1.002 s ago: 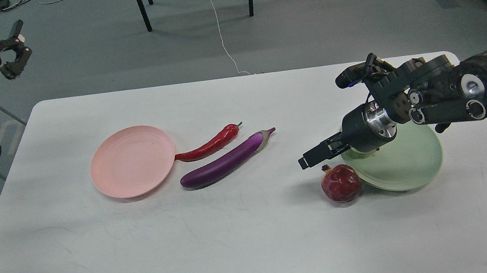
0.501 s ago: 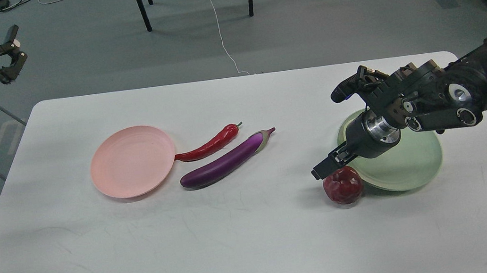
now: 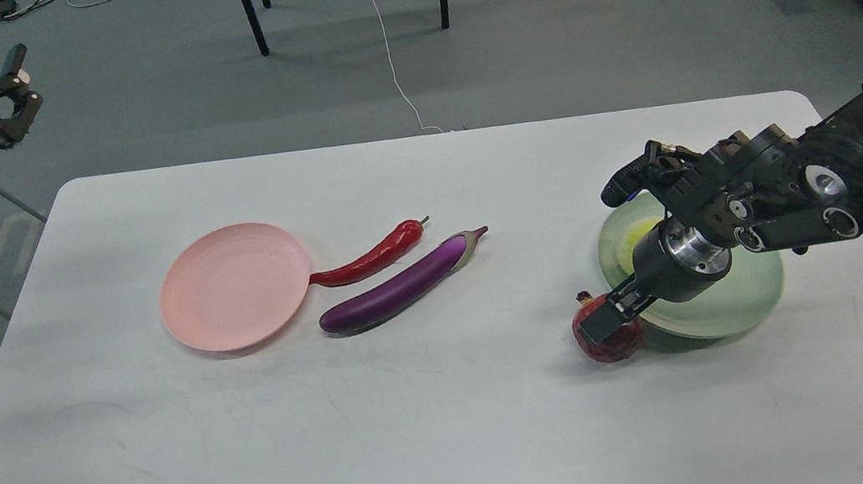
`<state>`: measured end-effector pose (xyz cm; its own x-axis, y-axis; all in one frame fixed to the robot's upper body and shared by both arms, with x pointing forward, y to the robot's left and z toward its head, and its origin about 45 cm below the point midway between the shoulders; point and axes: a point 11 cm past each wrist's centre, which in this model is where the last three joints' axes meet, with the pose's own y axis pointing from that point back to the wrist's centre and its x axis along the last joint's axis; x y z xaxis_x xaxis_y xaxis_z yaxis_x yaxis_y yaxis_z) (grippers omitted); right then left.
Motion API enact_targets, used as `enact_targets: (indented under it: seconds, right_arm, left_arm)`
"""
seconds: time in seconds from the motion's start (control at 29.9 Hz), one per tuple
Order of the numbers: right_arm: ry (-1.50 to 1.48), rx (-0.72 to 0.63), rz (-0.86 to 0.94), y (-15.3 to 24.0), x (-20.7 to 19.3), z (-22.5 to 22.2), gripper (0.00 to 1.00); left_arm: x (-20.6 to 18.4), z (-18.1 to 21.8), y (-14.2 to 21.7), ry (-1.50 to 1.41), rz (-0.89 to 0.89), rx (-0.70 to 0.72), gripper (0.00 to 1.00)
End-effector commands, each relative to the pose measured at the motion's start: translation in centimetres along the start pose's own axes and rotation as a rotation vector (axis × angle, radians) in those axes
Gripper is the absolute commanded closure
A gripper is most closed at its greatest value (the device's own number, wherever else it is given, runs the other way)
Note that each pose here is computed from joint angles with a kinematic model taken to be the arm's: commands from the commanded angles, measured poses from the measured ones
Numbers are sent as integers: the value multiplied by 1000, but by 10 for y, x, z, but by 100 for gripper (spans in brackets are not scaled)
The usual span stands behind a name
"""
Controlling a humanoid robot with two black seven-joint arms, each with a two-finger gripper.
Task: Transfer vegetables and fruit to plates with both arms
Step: 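Lift the apple onto the green plate beside the pear and release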
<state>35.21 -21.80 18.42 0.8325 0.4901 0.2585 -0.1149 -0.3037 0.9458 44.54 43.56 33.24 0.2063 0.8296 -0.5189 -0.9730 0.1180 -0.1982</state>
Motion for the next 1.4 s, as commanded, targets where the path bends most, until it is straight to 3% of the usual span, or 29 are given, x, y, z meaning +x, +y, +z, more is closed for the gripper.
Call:
enact_targets:
  seconds: [0.0, 0.13, 0.37, 0.63, 1.07, 1.37]
  right_arm:
    - [6, 1, -1, 0, 1, -1, 17]
    - [14, 11, -3, -1, 2, -5, 31]
    - [29, 11, 21, 12, 13, -9, 44]
    - [-16, -30, 157, 62, 39, 12, 44]
    - [-127, -78, 127, 87, -25, 64, 41]
    - [-124, -103, 65, 75, -53, 82, 37]
  left_arm:
    - [0, 0, 0, 0, 0, 0, 2]
    - [2, 0, 2, -2, 4, 1, 2]
    - [2, 1, 1, -2, 6, -1, 2]
    - [5, 7, 4, -13, 11, -5, 2]
    - [5, 8, 4, -15, 12, -8, 2]
    - [5, 10, 4, -16, 12, -10, 2]
